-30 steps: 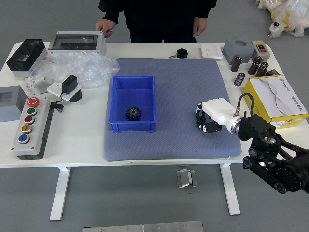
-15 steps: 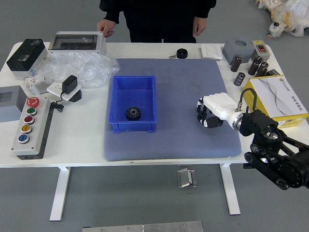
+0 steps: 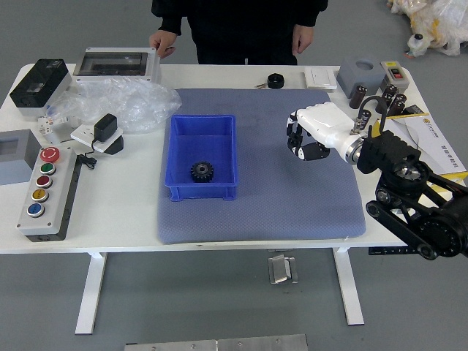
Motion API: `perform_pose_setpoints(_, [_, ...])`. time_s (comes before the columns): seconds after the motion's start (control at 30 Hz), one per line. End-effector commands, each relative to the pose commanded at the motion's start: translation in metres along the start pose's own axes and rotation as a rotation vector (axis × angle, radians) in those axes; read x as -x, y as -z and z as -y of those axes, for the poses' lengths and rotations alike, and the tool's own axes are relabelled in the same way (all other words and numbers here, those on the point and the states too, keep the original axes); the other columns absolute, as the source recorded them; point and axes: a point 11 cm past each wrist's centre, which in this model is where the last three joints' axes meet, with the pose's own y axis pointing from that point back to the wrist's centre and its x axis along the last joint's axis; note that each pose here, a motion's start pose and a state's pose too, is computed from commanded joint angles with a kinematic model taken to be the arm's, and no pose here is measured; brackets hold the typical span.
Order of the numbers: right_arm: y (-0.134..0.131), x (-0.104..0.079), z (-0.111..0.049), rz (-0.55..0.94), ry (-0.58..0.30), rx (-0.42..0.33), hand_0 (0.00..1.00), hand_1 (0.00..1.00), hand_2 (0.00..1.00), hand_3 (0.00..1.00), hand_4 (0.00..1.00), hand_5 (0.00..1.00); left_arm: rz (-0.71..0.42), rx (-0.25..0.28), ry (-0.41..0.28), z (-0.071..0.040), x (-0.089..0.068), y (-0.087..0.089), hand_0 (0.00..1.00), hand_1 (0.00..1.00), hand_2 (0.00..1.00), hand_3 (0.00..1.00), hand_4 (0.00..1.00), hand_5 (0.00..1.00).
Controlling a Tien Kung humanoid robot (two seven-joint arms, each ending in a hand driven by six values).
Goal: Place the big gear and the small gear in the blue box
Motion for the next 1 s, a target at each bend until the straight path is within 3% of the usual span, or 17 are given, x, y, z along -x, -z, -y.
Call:
perform_pose_setpoints(0.3, [0.047,-0.021,0.023,-0.002,-0.040,-0.098,0.601,0.425,0.469,0.545,0.588,0.078,0.010,-0.003,-0.004,0.000,-0.002,0.001,0.864,0.838,0.821,0.837,0.708,0.302])
perform_pose_setpoints(0.63, [0.093,-0.016,0.043,0.060,-0.049,-0.160,0.602,0.425,0.471,0.545,0.587,0.077,0.029,-0.007,-0.002,0.000,-0.001,0.000,0.864,0.838,0.821,0.837,0.709,0.302])
perform_pose_setpoints(0.97, [0.112,-0.012,0.055,0.086,-0.038,-0.167,0.603,0.427,0.474,0.551,0.590,0.076,0.042,-0.009,-0.002,0.000,-0.001,-0.001,0.864,0.838,0.821,0.837,0.708,0.302])
perform_pose_setpoints(1.0, [0.113,-0.011,0.055,0.088,-0.034,-0.167,0.552,0.452,0.509,0.578,0.655,0.191,0.043,-0.009,-0.002,0.000,-0.001,-0.001,0.864,0.838,0.821,0.837,0.708,0.301])
